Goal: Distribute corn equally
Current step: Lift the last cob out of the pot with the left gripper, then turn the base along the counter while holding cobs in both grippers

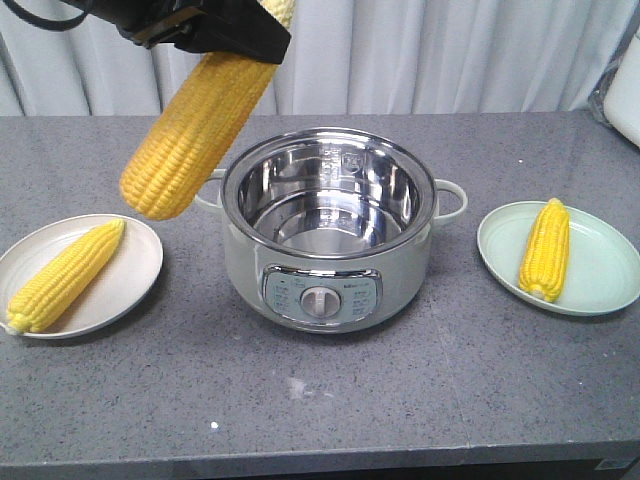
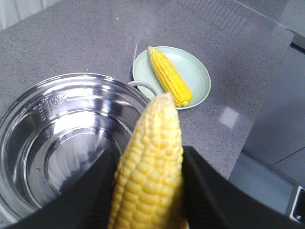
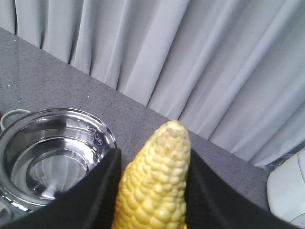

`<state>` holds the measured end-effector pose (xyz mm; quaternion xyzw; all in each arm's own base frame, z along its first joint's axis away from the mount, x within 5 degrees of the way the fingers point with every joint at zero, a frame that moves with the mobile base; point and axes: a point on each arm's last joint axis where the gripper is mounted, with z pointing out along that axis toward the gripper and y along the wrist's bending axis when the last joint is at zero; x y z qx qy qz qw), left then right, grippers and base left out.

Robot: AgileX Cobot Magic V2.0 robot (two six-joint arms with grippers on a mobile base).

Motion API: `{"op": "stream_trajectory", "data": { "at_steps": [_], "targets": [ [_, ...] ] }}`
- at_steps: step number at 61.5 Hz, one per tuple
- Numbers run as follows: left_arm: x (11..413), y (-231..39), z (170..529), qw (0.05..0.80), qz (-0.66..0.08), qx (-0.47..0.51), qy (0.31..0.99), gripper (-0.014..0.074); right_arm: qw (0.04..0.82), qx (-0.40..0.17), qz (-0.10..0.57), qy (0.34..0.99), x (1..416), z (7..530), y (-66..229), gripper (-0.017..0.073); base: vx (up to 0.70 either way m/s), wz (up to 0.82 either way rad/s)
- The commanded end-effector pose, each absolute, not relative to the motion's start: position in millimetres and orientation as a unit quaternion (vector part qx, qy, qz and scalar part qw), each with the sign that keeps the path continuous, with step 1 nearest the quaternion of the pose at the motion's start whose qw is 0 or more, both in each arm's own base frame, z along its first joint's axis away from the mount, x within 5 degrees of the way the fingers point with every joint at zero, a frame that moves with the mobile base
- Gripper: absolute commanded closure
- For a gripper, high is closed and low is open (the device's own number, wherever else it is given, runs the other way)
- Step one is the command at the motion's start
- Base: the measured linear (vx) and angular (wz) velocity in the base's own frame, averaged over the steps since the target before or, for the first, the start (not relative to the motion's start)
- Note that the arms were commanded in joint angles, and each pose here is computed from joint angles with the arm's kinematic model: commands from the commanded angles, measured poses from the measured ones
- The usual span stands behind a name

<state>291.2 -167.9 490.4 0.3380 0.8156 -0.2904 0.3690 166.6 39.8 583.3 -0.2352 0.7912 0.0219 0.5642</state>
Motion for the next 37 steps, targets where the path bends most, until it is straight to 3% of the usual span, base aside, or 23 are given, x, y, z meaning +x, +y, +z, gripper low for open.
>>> {"op": "stream_trajectory", "data": {
  "at_steps": [1,37],
  "targets": [
    [273.4,-164.4,513.5,0.403,-0.312,0.337,0.792,0.0601,0.579,-0.233,0.019,0.781,158.6,589.5,37.9,0.0564,0.00,0.00],
    [273.4,-164.4,513.5,0.403,-0.312,0.337,0.792,0.0601,0.579,-0.233,0.019,0.781,158.6,589.5,37.9,0.0564,0.00,-0.02]
  ]
}}
